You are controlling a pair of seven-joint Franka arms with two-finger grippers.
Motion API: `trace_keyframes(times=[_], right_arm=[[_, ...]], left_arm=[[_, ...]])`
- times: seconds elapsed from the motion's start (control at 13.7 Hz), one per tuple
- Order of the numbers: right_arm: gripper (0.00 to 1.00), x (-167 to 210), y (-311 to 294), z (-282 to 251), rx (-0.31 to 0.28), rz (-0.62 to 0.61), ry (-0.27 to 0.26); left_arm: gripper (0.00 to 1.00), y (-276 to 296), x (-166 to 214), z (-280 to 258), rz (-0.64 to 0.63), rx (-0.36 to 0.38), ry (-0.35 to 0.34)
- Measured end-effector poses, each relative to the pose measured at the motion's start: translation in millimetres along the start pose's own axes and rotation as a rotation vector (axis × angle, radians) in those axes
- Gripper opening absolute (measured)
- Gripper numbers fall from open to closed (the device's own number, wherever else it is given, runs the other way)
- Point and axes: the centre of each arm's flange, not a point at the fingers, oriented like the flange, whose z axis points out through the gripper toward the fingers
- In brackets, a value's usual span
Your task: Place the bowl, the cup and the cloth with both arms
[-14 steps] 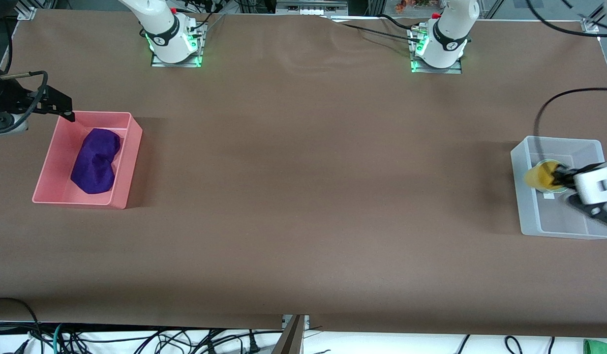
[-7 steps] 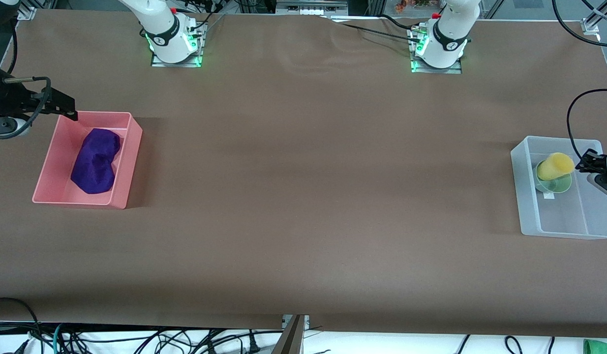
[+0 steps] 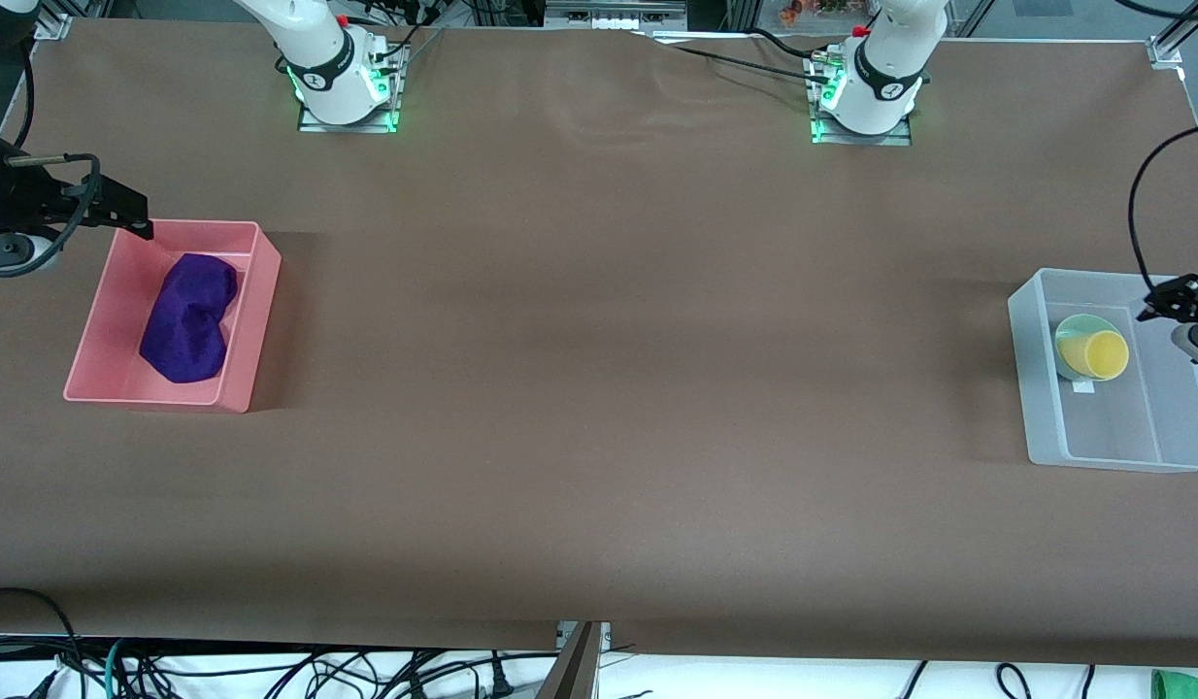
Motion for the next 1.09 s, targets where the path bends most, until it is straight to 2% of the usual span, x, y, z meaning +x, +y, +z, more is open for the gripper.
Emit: trace_keyframes(times=[0.07,0.29,0.51,0.8,1.09], right_arm=[[1.0,0.0,-0.1,-0.1,0.0,0.0,0.0],[1.0,0.1,-0.2,-0.1,0.001,0.0,0.001],[1.0,0.4,-1.5,-0.2,0.001,-0.003,0.001],[1.0,0.4,-1.6,-0.2,0.001,-0.003,0.002],[1.0,0.5,-1.7,-0.2,0.001,-0.003,0.002]], left_arm=[[1.0,23.2,22.0,-20.4,-0.033,0.001,0.009],[1.0,86.9,78.1,-62.3,-0.137,0.012,0.053],[1.0,132.6,108.2,-82.7,-0.252,0.008,0.08],[1.0,147.9,113.9,-91.7,-0.329,-0.087,0.124],[1.0,159.1,100.0,-121.2,-0.427,-0.081,0.157]])
